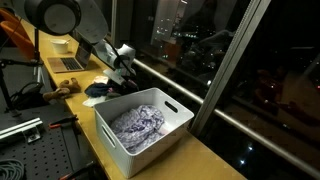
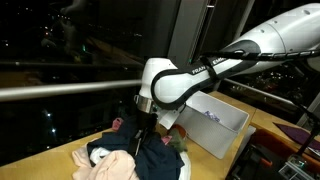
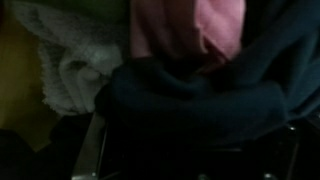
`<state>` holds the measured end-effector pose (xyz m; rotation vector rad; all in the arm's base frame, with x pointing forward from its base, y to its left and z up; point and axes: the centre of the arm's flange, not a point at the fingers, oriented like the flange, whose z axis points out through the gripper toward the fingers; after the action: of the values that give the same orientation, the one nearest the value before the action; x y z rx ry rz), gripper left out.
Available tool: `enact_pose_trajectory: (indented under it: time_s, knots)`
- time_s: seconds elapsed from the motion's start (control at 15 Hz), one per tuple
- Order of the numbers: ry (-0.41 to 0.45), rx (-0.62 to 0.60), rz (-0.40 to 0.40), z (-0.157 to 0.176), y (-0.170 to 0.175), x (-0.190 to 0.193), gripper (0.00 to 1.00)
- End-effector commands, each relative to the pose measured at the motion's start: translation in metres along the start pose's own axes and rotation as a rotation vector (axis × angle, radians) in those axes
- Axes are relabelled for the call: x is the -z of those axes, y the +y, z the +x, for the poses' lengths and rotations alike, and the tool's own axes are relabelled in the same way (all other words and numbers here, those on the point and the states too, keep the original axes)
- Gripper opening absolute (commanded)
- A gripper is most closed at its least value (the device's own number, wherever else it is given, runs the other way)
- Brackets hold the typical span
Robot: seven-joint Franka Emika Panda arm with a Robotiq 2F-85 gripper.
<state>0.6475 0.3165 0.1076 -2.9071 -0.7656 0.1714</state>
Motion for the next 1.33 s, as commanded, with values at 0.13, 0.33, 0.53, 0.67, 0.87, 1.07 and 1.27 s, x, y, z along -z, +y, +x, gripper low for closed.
enact_pose_trajectory:
  time_s: [0.13, 0.33, 0.53, 0.67, 0.87, 1.07, 1.27]
  knots:
    - [0.113, 0.088, 0.008, 0.008, -0.073, 0.076, 0.06]
    - [0.171, 0.126, -0.025, -0.007, -0.107, 0.137, 0.00]
    - [0.217, 0.104, -0.057, -0.038, -0.109, 0.194, 0.00]
    - [0.246, 0.060, -0.087, -0.058, -0.095, 0.225, 0.00]
    - [0.289, -0.004, -0.115, -0.089, -0.068, 0.274, 0.00]
    - [0.325, -0.058, -0.145, -0.120, -0.034, 0.326, 0.00]
    - [0.362, -0.123, -0.183, -0.156, 0.001, 0.379, 0.00]
